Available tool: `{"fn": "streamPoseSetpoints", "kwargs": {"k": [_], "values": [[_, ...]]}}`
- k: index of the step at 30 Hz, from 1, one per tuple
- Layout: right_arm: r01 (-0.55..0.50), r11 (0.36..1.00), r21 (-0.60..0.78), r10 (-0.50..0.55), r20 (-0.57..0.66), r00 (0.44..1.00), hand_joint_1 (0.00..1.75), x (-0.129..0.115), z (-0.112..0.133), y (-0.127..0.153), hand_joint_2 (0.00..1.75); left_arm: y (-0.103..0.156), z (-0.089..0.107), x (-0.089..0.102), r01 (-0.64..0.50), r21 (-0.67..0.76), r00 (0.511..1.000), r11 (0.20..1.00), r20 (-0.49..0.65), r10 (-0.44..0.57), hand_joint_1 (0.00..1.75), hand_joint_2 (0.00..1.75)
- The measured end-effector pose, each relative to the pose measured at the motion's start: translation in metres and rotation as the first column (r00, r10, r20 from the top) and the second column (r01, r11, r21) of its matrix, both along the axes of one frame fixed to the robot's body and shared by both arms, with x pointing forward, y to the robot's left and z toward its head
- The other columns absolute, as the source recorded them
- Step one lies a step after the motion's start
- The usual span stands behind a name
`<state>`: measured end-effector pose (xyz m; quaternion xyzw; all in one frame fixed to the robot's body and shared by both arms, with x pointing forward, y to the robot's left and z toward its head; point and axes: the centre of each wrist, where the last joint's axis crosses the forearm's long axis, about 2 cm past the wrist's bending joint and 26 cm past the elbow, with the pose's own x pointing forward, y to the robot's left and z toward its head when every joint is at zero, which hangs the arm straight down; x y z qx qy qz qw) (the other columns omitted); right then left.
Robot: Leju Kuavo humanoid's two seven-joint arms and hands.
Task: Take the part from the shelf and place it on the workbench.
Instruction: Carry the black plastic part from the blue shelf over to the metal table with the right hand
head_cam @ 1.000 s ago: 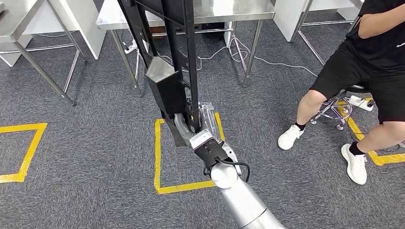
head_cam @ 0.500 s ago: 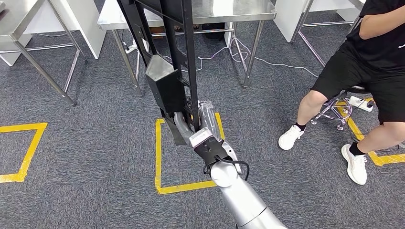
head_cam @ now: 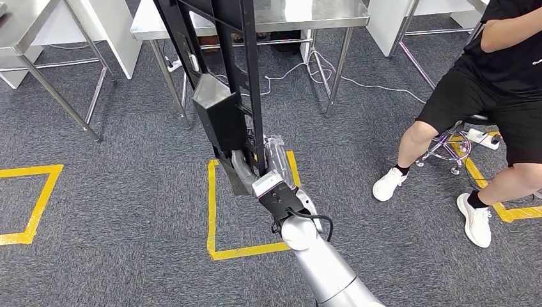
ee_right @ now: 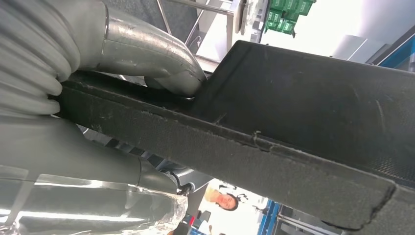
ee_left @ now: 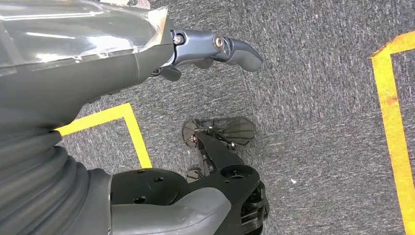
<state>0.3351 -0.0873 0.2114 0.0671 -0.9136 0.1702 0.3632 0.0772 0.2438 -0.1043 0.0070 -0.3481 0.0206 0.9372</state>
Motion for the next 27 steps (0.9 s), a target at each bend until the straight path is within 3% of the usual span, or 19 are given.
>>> {"fn": "streamPoseSetpoints", "kwargs": {"k": [27], "values": [[0.009, 1.000, -0.008, -0.009, -0.016, 1.000, 1.75, -0.0012, -0.0055, -0.0023, 1.75, -0.0030, 0.0008, 0.0029, 0.014, 0.000, 1.000, 1.000, -0.011, -0.014, 0.00, 1.75]]}}
